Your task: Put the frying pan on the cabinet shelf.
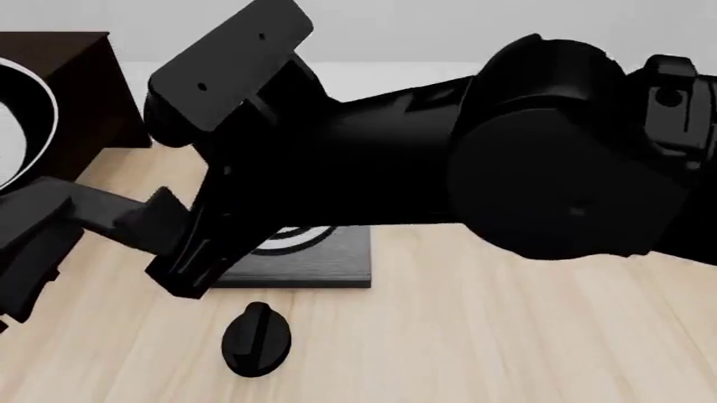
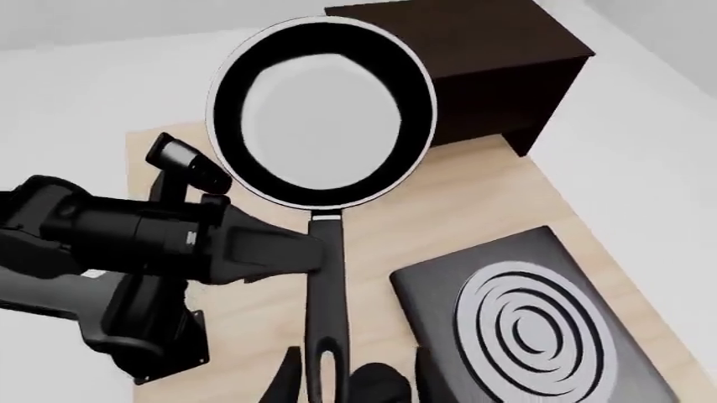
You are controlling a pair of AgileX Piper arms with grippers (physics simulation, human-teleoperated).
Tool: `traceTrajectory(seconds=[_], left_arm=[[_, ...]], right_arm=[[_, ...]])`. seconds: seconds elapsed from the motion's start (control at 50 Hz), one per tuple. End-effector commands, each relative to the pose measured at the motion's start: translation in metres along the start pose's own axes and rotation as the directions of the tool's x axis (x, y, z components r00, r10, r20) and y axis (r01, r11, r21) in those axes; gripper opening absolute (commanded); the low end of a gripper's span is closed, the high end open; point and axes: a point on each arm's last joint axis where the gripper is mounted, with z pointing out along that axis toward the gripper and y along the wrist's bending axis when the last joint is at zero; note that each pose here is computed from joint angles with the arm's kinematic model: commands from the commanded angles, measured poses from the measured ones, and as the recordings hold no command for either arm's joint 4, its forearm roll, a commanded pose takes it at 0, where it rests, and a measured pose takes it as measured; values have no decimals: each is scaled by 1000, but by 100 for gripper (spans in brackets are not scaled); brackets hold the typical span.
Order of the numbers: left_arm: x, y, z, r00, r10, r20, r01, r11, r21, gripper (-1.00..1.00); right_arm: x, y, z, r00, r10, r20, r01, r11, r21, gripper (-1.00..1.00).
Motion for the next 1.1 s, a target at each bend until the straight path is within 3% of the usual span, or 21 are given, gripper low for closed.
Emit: traceTrajectory(seconds=[0.02, 0.06, 0.2, 0.26, 0.36, 0.44, 0.48, 0.5, 0.52, 0.54, 0.58, 0.64, 0.66, 0.68, 0.72, 0.74, 0.86, 0.94, 0.96, 1.04, 1.1], left_arm=[[-4, -5, -2, 989, 143, 25, -143, 990, 12, -100], [-4, -5, -2, 990, 142, 24, -142, 990, 14, -100], [-3, -4, -1, 989, 147, 17, -147, 989, 14, -100], [-3, -5, -1, 989, 148, 15, -148, 989, 15, -100], [-3, -6, 0, 990, 142, 12, -143, 990, 23, -100], [-3, -6, -1, 990, 144, 8, -144, 989, 25, -100], [-2, -4, 0, 990, 140, 8, -141, 990, 22, -100], [-2, -4, 1, 990, 143, 6, -143, 990, 22, -100], [-2, -6, 1, 989, 149, 1, -149, 988, 28, -100], [-4, -8, -1, 989, 146, 10, -146, 989, 26, -100], [-5, -9, -2, 989, 147, 13, -147, 989, 28, -100], [-4, -8, -2, 988, 151, 15, -151, 988, 22, -100], [-4, -7, -1, 989, 150, 16, -150, 988, 21, -100], [-4, -6, -1, 989, 150, 18, -150, 988, 18, -100], [-4, -6, 0, 989, 150, 18, -150, 989, 17, -100], [-4, -6, 0, 989, 148, 19, -148, 989, 16, -100], [-3, -4, 1, 988, 151, 18, -151, 988, 9, -100], [-4, -5, 1, 988, 154, 22, -154, 988, 7, -100], [-4, -6, 0, 988, 155, 23, -155, 988, 7, -100], [-5, -5, 1, 988, 154, 32, -154, 988, 2, -100], [-3, -2, 2, 988, 155, 23, -155, 988, -2, -100]], right_arm=[[0, -23, -52, 996, 35, 83, -41, 996, 79, 100], [5, -31, -66, 995, 21, 95, -32, 993, 115, 100], [28, -50, -117, 979, 118, 166, -153, 963, 220, 100], [48, -57, -134, 971, 159, 177, -204, 940, 275, 100], [71, -59, -157, 964, 160, 213, -227, 912, 342, 100], [91, -60, -174, 962, 111, 248, -208, 886, 414, 100], [109, -61, -183, 956, 125, 265, -240, 854, 461, 100], [120, -63, -187, 952, 148, 268, -268, 827, 494, 100], [125, -62, -194, 949, 142, 280, -274, 810, 518, 100], [133, -57, -212, 944, 99, 314, -272, 771, 576, 100], [141, -54, -219, 946, 80, 315, -267, 745, 611, 100], [162, -47, -231, 919, 106, 381, -349, 671, 654, 100], [164, -47, -231, 920, 103, 379, -346, 669, 658, 100], [173, -44, -233, 921, 93, 379, -345, 647, 680, 100], [184, -42, -232, 925, 103, 366, -346, 626, 699, 100], [194, -43, -231, 932, 121, 340, -343, 594, 728, 100], [203, -30, -238, 933, 85, 349, -329, 593, 735, 100], [211, -22, -245, 943, 49, 330, -303, 539, 786, 100], [211, -20, -246, 936, 51, 347, -318, 542, 778, 100], [212, -20, -248, 914, 77, 399, -381, 505, 775, 100], [214, -24, -244, 916, 85, 392, -378, 509, 773, 100]])
